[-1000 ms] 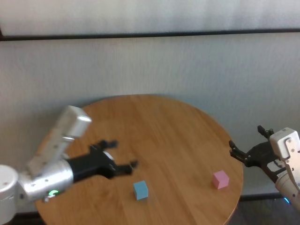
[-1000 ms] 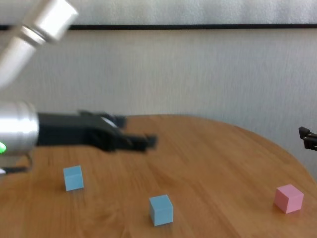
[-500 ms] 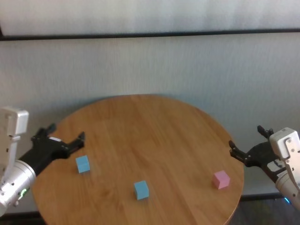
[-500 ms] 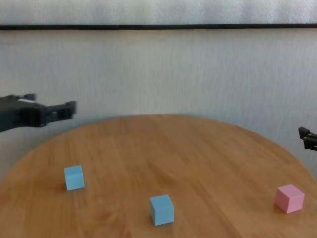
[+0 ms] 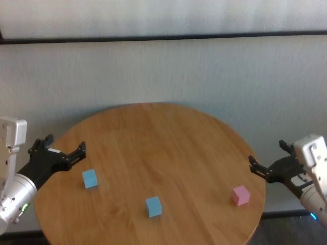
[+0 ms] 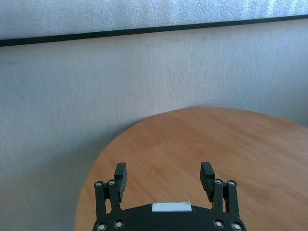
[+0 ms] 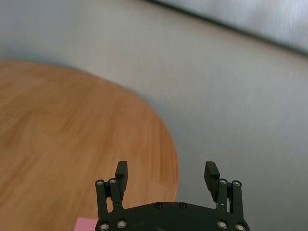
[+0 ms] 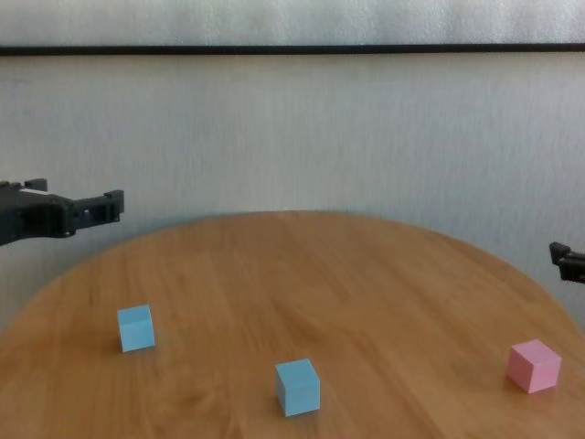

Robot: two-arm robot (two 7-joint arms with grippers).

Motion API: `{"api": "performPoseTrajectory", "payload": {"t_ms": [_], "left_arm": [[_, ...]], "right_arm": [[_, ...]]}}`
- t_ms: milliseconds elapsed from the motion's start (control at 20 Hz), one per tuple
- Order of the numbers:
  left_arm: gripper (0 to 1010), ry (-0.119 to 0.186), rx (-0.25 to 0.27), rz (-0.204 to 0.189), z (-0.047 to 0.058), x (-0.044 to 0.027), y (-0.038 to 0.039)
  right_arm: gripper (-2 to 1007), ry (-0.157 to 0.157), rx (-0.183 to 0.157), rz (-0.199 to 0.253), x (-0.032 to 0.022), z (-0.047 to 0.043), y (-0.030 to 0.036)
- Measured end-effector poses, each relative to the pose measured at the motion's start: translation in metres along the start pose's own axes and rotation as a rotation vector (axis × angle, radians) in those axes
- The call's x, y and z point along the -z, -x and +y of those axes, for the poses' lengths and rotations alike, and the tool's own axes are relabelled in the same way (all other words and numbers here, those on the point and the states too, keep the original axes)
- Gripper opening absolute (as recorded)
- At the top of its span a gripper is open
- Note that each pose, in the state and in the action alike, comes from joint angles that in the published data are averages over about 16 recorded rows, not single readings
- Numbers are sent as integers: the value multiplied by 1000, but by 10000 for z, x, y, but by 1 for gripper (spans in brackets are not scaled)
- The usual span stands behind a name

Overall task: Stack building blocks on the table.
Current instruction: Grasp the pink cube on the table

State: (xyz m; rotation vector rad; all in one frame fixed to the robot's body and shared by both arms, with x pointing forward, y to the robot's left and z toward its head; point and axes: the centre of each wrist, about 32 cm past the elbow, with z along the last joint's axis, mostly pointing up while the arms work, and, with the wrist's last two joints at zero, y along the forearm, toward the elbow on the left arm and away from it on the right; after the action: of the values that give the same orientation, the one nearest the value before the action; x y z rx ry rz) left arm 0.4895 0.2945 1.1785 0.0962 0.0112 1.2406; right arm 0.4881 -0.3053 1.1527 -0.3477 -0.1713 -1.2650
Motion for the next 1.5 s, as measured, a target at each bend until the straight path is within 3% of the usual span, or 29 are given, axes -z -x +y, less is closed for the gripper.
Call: {"api": "performPoseTrajectory", "payload": {"t_ms": [450,650,850,1100,1500], "left_arm": [[1000,-4,17,-6,-12,-9,14],[1000,-5,22,-7,-14,-11,17],[1000,-6,25,-8,-15,-13,20],[1000,-6,27,-8,-16,-14,22],[1000,-7,29,-8,-17,-17,24]], "right_arm": [[1001,207,-30,108,-257,-1,120],[1001,276,-42,132,-322,30,214],[1001,318,-58,144,-341,76,304],[1001,345,-74,144,-330,133,385],[1001,378,-99,142,-292,194,436]]}}
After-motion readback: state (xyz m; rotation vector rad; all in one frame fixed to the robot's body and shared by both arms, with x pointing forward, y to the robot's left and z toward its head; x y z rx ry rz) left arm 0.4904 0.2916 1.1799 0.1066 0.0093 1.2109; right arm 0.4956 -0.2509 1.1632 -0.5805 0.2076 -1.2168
